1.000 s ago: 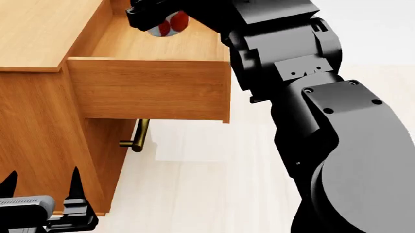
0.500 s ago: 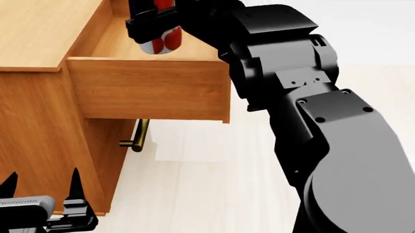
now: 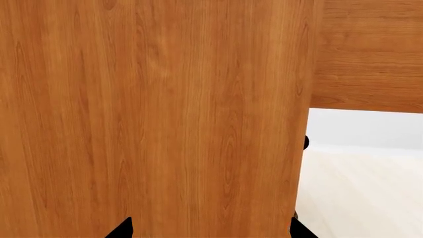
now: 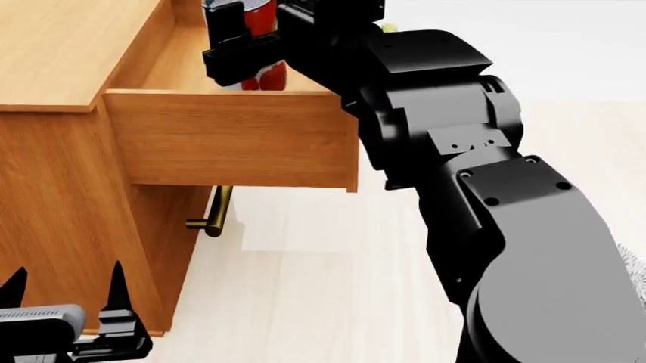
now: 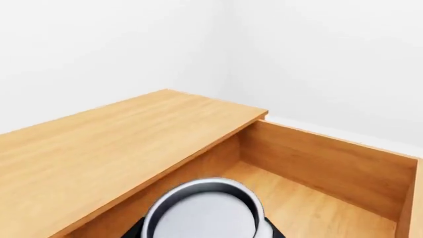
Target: Put the ketchup in the top drawer of the cabinet.
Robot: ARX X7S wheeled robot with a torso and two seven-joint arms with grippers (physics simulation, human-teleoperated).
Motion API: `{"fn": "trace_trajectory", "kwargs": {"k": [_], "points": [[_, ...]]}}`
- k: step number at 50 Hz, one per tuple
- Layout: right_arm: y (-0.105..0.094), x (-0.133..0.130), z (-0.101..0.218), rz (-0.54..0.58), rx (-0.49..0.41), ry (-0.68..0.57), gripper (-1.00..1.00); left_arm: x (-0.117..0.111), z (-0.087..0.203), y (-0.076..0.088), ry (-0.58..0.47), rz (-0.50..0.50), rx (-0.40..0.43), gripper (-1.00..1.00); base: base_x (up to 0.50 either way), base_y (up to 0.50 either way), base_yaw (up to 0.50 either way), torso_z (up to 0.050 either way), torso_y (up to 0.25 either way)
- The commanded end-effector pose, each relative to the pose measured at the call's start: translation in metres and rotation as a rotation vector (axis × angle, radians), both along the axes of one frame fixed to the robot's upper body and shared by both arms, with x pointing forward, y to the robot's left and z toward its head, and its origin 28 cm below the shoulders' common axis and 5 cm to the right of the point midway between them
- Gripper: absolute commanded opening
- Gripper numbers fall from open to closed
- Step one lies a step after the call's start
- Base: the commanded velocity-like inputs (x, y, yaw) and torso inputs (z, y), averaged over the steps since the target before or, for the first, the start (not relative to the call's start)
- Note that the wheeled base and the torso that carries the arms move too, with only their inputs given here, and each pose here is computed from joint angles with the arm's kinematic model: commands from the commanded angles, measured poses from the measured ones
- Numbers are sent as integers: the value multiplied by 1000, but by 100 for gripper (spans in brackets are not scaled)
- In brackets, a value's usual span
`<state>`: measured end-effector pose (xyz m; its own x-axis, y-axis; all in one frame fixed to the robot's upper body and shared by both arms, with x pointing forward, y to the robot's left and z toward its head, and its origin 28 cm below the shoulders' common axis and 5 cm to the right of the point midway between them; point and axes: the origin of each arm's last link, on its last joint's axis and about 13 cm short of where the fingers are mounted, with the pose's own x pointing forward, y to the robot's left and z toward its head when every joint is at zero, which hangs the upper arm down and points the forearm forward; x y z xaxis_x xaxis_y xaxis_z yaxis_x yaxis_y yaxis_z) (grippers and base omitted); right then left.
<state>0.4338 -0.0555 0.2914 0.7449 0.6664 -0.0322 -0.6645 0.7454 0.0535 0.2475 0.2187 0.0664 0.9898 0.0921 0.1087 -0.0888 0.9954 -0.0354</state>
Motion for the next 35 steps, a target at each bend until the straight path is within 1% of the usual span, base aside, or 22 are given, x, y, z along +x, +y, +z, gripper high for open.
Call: {"fn": "trace_trajectory", "kwargs": {"k": [1, 3, 6, 8, 10, 12, 22, 23, 29, 32, 35], "points": [[0, 1, -8, 5, -8, -13, -100, 0, 0, 0, 0, 1, 2, 100, 0, 0, 0, 0, 10], [0, 1, -3, 4, -13, -11, -100, 0, 0, 0, 1, 2, 2, 100, 0, 0, 0, 0, 0], [0, 1, -8, 5, -14, -10, -100, 0, -1, 0, 0, 3, 3, 100, 0, 0, 0, 0, 0], [0, 1, -4, 6, -14, -9, -100, 0, 0, 0, -1, 4, 4, 100, 0, 0, 0, 0, 0], [0, 1, -11, 6, -14, -8, -100, 0, -1, 0, 0, 5, 4, 100, 0, 0, 0, 0, 0], [0, 1, -4, 8, -15, -8, -100, 0, -1, 0, -1, 6, 4, 100, 0, 0, 0, 0, 0], [0, 1, -5, 7, -15, -5, -100, 0, -1, 1, 0, 7, 5, 100, 0, 0, 0, 0, 0], [0, 1, -4, 2, -13, -6, 100, 0, -1, 1, -1, 7, 4, 100, 0, 0, 0, 0, 0], [0, 1, -12, -2, -14, -7, 100, 1, 0, 1, -3, 7, 5, 100, 0, 0, 0, 0, 0], [-1, 1, -5, -6, -18, -4, 100, 1, -1, 1, 0, 8, 4, 100, 0, 0, 0, 0, 0], [-1, 1, -5, -8, -18, -2, 100, 1, -2, 1, 0, 8, 4, 100, 0, 0, 0, 0, 0]]}}
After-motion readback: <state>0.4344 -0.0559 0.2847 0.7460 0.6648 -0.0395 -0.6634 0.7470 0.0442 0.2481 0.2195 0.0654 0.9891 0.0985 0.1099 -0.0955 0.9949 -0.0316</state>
